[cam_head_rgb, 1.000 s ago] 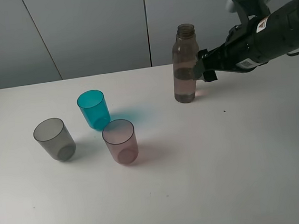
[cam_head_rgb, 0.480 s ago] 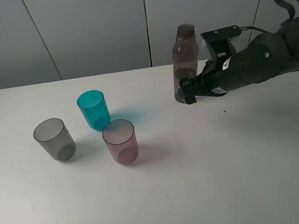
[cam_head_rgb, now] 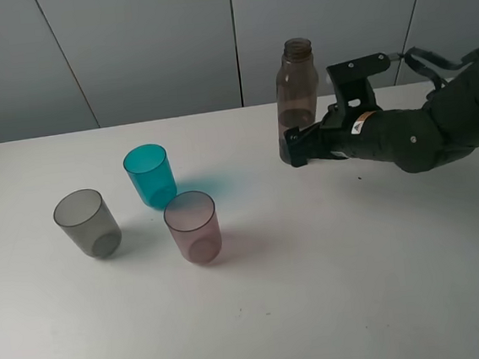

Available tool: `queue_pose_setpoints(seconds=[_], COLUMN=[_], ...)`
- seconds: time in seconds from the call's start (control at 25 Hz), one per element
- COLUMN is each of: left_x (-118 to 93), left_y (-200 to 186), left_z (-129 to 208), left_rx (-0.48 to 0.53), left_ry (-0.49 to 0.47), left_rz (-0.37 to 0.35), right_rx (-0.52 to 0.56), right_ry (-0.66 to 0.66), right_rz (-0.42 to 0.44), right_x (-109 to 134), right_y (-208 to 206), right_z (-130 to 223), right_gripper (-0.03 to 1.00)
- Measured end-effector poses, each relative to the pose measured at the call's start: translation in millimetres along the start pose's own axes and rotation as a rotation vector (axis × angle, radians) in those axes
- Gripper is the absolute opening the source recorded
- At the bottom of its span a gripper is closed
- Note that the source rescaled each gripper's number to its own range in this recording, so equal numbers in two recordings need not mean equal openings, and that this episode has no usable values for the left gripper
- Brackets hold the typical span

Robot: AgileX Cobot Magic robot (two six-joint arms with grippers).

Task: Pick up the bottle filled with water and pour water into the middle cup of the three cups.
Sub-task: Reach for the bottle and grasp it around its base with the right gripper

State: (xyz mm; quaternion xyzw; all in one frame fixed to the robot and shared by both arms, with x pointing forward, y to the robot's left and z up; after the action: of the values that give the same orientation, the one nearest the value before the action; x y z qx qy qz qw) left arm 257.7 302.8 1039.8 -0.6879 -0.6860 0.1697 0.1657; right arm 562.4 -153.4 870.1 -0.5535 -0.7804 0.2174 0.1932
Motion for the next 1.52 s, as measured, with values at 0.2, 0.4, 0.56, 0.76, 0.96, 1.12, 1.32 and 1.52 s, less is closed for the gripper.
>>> queue_pose_setpoints(seconds=[0.2, 0.4, 0.56, 0.76, 0.96, 1.12, 1.32, 1.52], left_x=[0, 0, 0, 0, 0, 0, 0, 0], left_y=[0, 0, 0, 0, 0, 0, 0, 0], left_z=[0, 0, 0, 0, 0, 0, 0, 0], left_rx=[0.000, 0.000, 0.000, 0.000, 0.000, 0.000, 0.000, 0.000], left_ry=[0.000, 0.000, 0.000, 0.000, 0.000, 0.000, 0.000, 0.000], left_rz=[0.000, 0.000, 0.000, 0.000, 0.000, 0.000, 0.000, 0.000], right_rx=[-0.086, -0.108, -0.135, -0.167, -0.192, -0.208, -0.228, -0.253], right_ry=[0.034, 0.033, 0.025, 0.019, 0.014, 0.008, 0.005, 0.005], right_rz=[0.006, 0.008, 0.009, 0.004, -0.002, -0.002, -0.004, -0.006], right_x=[-2, -3, -3, -2, 0, 0, 1, 2], right_y=[11, 18, 22, 29, 39, 43, 47, 55], right_z=[5, 13, 15, 10, 5, 3, -3, -9], right_gripper=[1.00, 1.00, 1.00, 1.00, 1.00, 1.00, 1.00, 1.00])
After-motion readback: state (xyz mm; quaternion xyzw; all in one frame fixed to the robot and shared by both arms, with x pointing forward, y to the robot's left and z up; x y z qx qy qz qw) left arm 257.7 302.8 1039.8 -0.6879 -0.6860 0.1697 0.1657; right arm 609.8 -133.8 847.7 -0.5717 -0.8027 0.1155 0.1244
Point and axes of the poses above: a point on each arm's last joint axis where the gripper is mounted, y pointing out along that axis toward the gripper, x along the wrist's bending axis when the last joint is at zero, z = x × y, the point moved 3 cm from there along y, pointing out along that axis toward the gripper
